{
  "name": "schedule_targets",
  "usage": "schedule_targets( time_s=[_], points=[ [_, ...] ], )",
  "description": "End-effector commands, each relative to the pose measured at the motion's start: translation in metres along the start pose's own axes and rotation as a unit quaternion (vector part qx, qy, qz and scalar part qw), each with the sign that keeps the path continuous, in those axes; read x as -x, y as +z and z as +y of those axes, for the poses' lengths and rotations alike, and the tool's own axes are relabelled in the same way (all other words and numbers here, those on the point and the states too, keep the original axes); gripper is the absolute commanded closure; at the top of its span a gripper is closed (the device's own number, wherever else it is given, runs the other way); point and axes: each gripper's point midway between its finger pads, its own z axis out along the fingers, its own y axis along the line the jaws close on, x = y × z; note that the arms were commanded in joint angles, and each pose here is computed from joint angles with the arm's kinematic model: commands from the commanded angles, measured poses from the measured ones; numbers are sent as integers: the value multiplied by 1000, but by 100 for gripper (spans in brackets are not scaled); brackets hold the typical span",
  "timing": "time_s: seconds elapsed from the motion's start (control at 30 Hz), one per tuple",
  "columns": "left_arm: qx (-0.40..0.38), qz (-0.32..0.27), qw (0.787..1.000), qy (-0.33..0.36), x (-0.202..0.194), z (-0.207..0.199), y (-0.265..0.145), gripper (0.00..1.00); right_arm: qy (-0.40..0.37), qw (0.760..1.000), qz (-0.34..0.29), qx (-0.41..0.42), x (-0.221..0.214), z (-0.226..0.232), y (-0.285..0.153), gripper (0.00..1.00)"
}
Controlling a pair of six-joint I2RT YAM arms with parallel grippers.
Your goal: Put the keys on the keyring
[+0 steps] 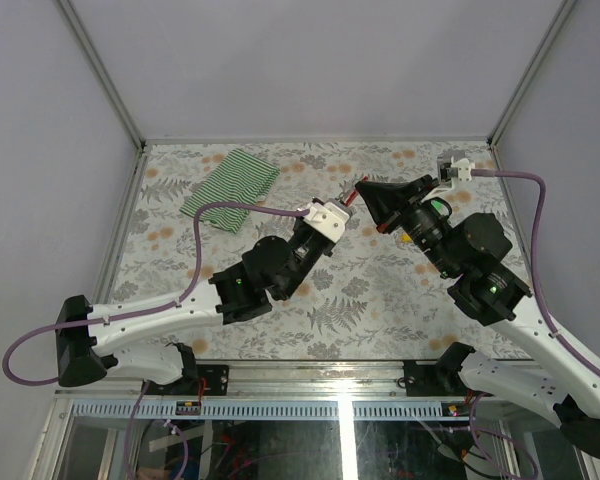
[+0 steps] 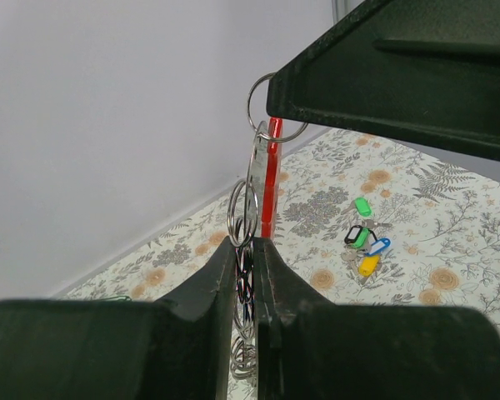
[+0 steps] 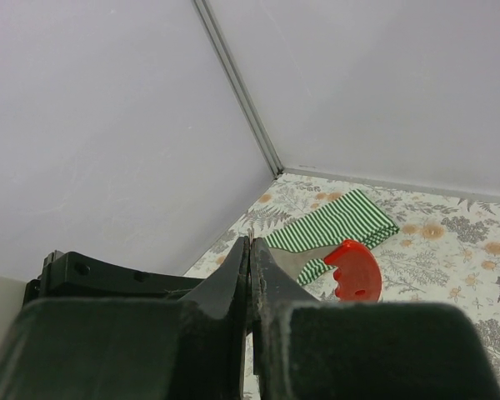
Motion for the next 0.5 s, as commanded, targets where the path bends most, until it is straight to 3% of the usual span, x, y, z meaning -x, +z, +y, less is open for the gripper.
schedule_targets(
  time_s=[0.0,0.47],
  points=[
    [-13,-25,999,-22,20,-5,3,100,18,997,-67,22,37,14,-2,100],
    [-14,-26,999,-20,21,-5,3,100,36,997,-53,43,32,22,-1,100]
  ],
)
